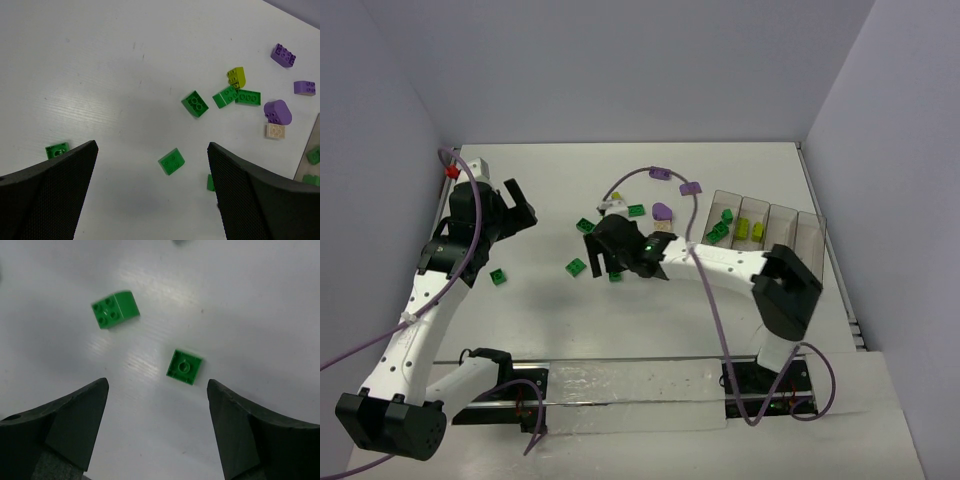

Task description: Sort the legos into containers by color

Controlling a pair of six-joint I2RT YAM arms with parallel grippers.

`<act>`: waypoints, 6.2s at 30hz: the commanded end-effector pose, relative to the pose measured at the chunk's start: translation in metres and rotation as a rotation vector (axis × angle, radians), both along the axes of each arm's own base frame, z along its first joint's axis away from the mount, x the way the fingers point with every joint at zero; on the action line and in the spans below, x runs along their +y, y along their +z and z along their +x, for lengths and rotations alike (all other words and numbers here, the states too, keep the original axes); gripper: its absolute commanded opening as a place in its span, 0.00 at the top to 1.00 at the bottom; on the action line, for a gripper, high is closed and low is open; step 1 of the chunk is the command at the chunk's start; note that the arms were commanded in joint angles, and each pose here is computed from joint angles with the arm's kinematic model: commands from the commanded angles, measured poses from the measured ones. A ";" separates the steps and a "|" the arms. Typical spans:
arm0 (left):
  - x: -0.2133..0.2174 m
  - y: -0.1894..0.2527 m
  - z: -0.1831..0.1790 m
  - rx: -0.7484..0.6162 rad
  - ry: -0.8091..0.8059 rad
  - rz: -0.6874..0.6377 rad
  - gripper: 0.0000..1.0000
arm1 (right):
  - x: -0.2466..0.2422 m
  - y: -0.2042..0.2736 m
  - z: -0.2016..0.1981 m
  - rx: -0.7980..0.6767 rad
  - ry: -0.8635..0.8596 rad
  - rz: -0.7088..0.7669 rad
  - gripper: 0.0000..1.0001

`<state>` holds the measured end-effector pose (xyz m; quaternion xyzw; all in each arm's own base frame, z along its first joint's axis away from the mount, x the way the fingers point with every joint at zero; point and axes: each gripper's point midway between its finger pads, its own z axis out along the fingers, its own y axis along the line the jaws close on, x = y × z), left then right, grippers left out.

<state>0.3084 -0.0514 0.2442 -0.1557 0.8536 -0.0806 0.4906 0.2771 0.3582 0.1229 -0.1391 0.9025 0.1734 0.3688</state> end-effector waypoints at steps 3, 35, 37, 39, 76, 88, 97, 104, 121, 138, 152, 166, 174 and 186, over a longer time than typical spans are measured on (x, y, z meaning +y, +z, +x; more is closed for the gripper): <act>-0.001 0.018 -0.001 -0.051 -0.005 -0.010 0.01 | 0.012 -0.054 -0.003 0.096 -0.026 -0.152 0.11; -0.003 0.015 0.003 -0.040 -0.008 -0.009 0.01 | -0.191 0.020 0.085 -0.075 -0.578 -0.089 0.83; -0.005 0.014 0.003 -0.035 -0.014 -0.013 0.01 | -0.230 0.019 0.089 -0.067 -0.663 -0.073 0.82; -0.005 0.012 0.004 -0.032 -0.013 -0.015 0.01 | -0.258 0.016 0.091 -0.064 -0.728 -0.064 0.81; 0.107 -0.107 -0.014 0.434 0.585 -0.096 0.04 | -0.263 0.025 0.109 -0.107 -0.655 0.031 0.25; 0.104 -0.177 0.000 0.591 0.552 -0.105 0.04 | -0.234 0.036 0.091 -0.115 -0.567 0.084 0.22; 0.101 -0.215 -0.013 0.660 0.576 -0.116 0.22 | -0.238 0.035 0.085 -0.116 -0.573 0.078 0.22; 0.098 -0.211 -0.009 0.627 0.559 -0.132 0.54 | -0.240 0.042 0.083 -0.129 -0.573 0.080 0.22; -0.130 -0.110 0.019 0.395 -0.110 0.071 0.84 | -0.250 0.063 0.068 -0.174 -0.596 0.099 0.22; -0.302 -0.181 0.014 0.488 -0.457 0.105 0.62 | -0.277 0.073 0.047 -0.215 -0.666 0.052 0.22; -0.280 -0.096 0.031 0.345 -0.382 0.092 0.01 | -0.260 0.070 0.048 -0.181 -0.576 0.039 0.22; -0.076 -0.082 0.029 0.355 0.002 0.015 0.01 | -0.108 -0.009 0.027 0.023 -0.142 -0.054 0.18; -0.069 -0.103 0.023 0.385 0.012 0.015 0.01 | -0.082 -0.060 0.041 0.169 -0.216 -0.088 0.17; -0.067 -0.099 0.020 0.350 0.008 -0.002 0.01 | -0.057 -0.093 0.052 0.240 -0.204 -0.098 0.33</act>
